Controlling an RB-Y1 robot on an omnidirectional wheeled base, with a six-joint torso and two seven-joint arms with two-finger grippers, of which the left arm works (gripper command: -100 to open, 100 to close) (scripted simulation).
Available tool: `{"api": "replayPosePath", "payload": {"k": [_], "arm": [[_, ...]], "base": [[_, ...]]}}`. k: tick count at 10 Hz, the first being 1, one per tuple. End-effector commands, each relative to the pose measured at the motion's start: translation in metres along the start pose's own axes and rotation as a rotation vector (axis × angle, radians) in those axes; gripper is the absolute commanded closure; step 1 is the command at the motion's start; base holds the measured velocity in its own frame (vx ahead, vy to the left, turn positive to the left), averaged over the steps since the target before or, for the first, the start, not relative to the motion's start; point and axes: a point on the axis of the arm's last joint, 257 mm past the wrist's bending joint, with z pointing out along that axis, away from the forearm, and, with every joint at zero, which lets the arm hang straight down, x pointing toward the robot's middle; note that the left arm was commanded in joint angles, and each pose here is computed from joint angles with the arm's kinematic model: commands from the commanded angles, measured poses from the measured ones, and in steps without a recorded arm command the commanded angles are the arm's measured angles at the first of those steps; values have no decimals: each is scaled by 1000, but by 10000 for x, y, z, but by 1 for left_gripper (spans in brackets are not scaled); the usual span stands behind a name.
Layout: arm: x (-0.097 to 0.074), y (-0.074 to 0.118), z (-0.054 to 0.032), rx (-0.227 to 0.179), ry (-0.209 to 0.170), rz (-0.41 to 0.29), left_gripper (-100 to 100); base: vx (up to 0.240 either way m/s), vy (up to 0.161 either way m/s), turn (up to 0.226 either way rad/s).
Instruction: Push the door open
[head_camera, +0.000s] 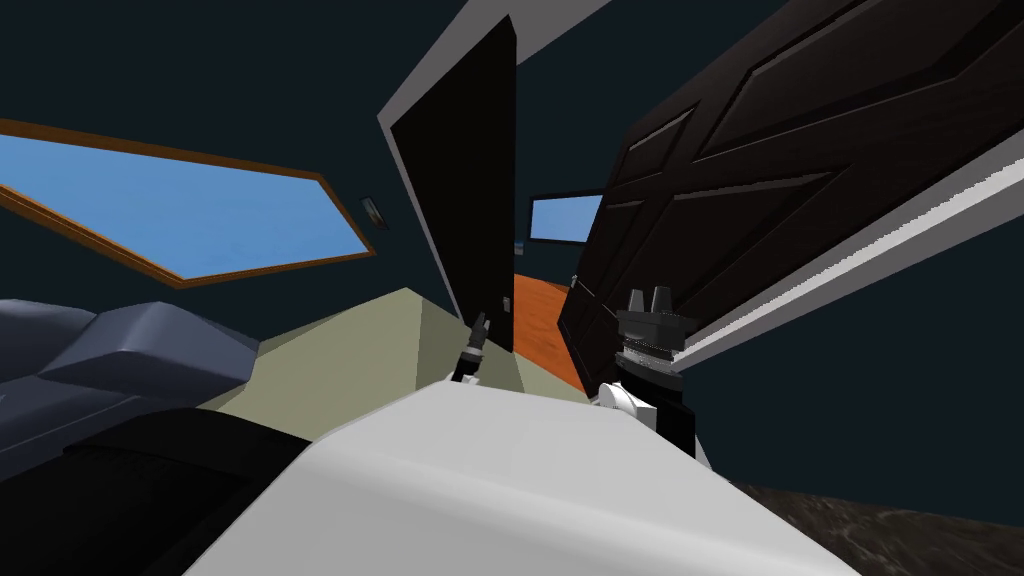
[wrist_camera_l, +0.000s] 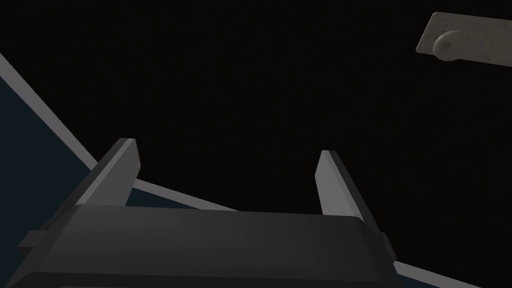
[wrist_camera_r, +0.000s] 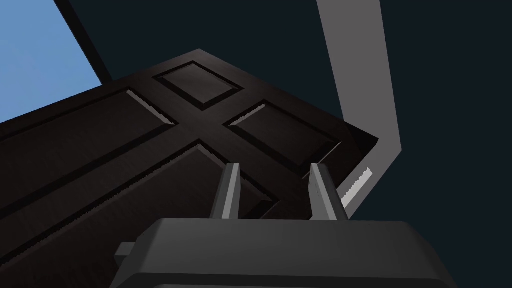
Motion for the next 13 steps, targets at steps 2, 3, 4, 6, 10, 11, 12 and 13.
{"api": "replayPosePath", "payload": {"k": [2,3,4,6,10,11,12,13], "arm": [[91,251,-58,-49,21,-8,-100],[127,346,-84,-68,29,-11,-100],[163,439,-113,-87,37,-14,-100],[232,611,-170,-123,52,-20,-100],[365,922,-295,-190,81,-30,-100],[397,994,-328,-207,88,-33,-100],[427,1060,-360,-222,95,-35,-100],[427,1060,-360,-222,95,-35,-100]], "base": [[64,76,-85],[84,74,-93],[87,87,-83],[74,92,-76],[88,73,-76],[81,81,-88],[73,81,-77],[48,59,-10]]}}
